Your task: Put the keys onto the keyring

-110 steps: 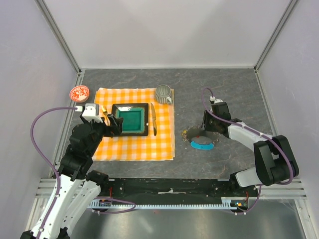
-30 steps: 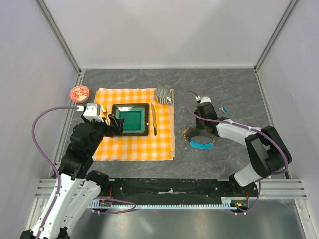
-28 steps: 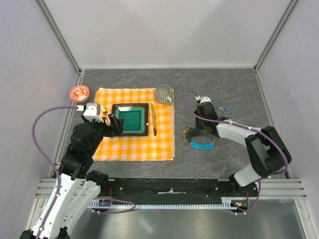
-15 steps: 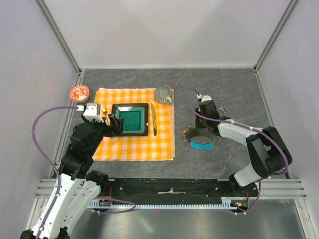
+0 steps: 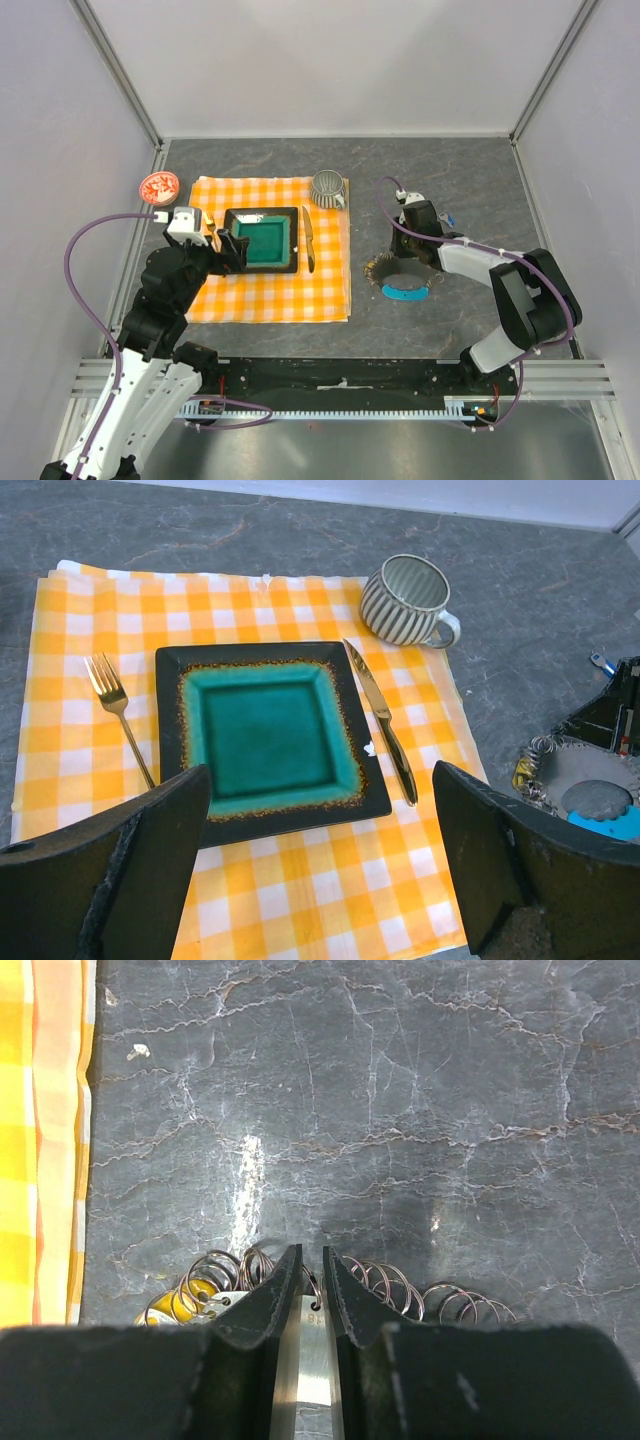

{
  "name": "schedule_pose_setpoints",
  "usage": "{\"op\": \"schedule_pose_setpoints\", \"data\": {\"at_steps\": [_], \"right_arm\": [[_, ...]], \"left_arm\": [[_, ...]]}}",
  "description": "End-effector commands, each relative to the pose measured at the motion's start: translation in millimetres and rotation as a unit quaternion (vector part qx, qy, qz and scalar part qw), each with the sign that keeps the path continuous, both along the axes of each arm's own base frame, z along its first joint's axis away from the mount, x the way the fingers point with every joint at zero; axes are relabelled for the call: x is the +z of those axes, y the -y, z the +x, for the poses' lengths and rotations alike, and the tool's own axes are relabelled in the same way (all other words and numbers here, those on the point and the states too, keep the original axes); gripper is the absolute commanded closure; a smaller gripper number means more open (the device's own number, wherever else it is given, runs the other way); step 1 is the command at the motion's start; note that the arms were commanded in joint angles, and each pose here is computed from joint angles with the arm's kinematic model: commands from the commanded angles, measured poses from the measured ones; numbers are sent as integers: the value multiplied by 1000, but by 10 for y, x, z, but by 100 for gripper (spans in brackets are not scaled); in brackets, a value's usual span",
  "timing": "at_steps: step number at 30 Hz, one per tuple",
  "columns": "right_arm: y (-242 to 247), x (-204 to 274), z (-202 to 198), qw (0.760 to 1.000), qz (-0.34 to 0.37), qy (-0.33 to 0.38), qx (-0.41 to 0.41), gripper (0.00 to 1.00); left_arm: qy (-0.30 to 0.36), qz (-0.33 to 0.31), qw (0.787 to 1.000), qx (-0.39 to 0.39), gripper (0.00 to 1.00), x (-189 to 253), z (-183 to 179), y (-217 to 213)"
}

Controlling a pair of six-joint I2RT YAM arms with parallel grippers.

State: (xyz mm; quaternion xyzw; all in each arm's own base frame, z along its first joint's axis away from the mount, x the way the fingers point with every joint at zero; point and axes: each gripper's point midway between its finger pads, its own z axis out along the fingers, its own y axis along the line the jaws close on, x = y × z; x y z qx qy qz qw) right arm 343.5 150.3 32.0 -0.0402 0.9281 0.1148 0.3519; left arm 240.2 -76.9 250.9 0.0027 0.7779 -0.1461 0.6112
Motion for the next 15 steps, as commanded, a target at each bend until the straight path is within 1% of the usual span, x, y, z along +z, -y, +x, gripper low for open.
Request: {"op": "schedule_pose_setpoints", "data": {"at_steps": [1,3,5,8,15], "right_arm": [[-42,-21,-35,1000,12,-8,15,81],[-45,-20,-46,1000,16,-10,15,80],[-18,-63,-124,999,17,-27,14,80],[-23,-49,-154,999,28,-30,12,78],[-28,4,-189,998,54,-31,13,77]], "left_arm": [[16,-1,1000,-7,3,93,23,21],[15,-1,1000,-7,2,90,26,22],[15,0,1000,-8,2,89,26,21],[15,0,1000,-8,3,86,28,22],[14,0,1000,-8,3,79,27,26]]}}
